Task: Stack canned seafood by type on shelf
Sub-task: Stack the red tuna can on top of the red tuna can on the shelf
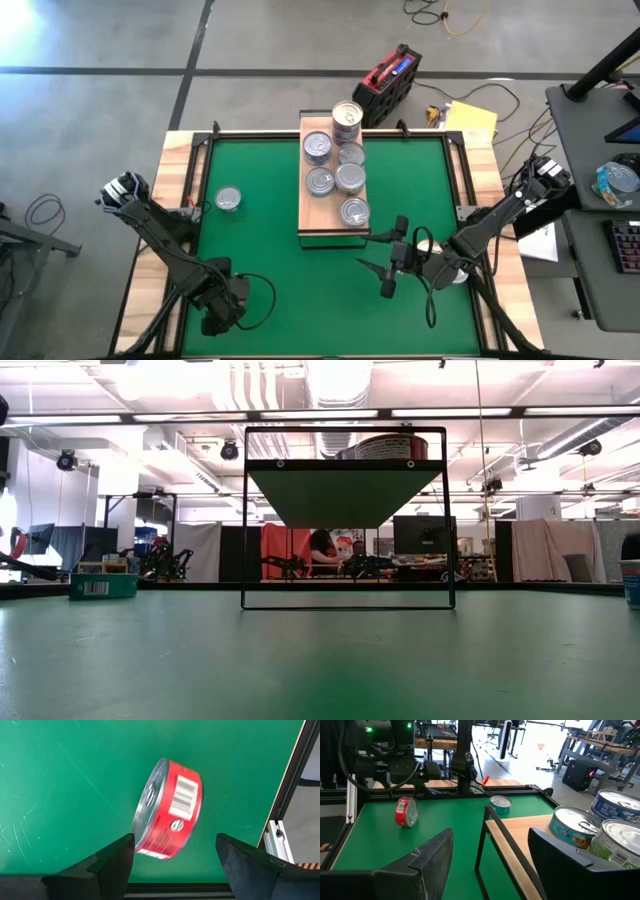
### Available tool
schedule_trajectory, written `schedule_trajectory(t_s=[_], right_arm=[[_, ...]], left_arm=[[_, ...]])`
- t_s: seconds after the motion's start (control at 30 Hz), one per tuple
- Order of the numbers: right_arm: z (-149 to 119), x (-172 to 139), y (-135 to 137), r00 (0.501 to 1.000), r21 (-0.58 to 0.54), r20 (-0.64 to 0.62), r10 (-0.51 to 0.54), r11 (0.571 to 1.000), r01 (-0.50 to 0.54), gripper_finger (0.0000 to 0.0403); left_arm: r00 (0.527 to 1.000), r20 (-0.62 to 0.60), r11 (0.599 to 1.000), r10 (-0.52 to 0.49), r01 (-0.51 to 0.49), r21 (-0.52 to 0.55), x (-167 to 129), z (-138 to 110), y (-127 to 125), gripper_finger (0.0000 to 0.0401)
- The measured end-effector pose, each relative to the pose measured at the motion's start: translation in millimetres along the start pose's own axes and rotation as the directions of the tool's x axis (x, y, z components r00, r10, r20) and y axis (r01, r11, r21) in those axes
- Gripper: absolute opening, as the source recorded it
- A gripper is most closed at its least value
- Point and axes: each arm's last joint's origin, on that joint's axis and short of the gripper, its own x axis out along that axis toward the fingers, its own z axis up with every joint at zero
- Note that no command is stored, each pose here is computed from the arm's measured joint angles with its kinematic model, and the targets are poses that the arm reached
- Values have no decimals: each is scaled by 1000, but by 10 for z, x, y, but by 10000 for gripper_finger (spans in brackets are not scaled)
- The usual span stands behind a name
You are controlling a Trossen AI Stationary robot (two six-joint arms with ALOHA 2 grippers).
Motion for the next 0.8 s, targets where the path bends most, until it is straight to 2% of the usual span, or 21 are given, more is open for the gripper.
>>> schedule_trajectory(t_s=[0.33, 0.47, 0.63, 0.8], right_arm=[[-3, 0, 0, 1000, -1, -2, 0, 1000, 0, 238], [-6, 0, -1, 1000, 5, -4, 0, 1000, 0, 244], [-12, 0, -2, 1000, 11, -9, -1, 1000, 1, 250], [-22, 0, -3, 1000, 10, -16, -2, 1000, 2, 248]], left_arm=[[997, 62, 997, 38, -41, 60, -1, 20, 5, 265], [997, 77, 995, 32, -39, 96, -1, 29, -3, 265], [990, 141, 985, -30, 5, 170, -4, 81, -74, 263], [991, 136, 980, 1, -27, 196, 95, 121, -103, 255]])
